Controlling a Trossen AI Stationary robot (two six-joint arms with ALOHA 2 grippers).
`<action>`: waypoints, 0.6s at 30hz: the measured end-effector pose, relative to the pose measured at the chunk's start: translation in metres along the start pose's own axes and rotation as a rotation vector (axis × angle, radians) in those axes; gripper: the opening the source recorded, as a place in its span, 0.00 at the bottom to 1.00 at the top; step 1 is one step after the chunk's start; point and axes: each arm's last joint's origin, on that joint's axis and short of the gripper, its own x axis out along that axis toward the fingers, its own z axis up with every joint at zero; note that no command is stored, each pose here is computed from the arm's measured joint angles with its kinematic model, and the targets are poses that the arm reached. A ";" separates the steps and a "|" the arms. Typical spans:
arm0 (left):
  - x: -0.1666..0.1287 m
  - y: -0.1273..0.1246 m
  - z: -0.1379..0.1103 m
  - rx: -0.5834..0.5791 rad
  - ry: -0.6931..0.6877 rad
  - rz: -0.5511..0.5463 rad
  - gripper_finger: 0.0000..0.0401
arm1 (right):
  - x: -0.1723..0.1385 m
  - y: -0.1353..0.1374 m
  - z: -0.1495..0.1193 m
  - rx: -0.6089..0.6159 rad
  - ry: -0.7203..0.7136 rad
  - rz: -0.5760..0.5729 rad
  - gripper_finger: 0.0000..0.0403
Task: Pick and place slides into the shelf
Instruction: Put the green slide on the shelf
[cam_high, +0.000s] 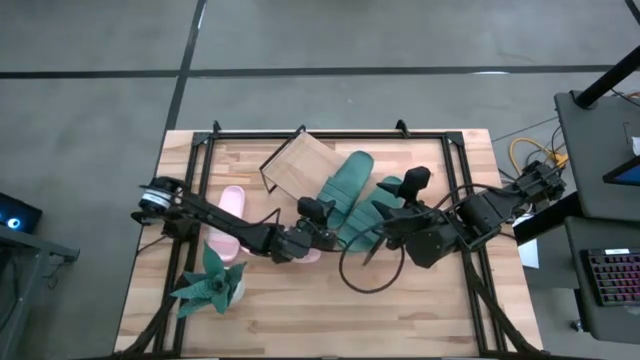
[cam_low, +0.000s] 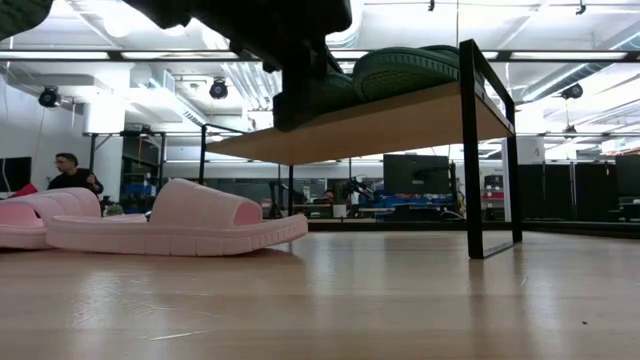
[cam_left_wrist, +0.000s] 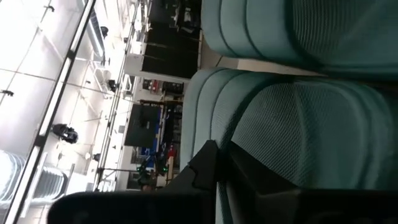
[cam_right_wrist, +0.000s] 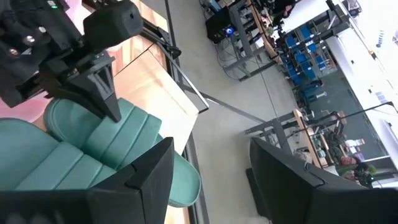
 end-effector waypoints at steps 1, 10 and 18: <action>0.001 0.000 0.000 -0.009 -0.004 0.003 0.00 | 0.000 0.000 0.000 0.000 0.000 0.000 0.50; 0.002 0.002 0.004 -0.010 -0.069 0.005 0.00 | 0.000 0.000 0.000 -0.001 0.001 0.000 0.50; 0.002 0.003 0.005 -0.018 -0.108 -0.004 0.00 | 0.000 0.000 0.000 -0.001 0.000 0.000 0.50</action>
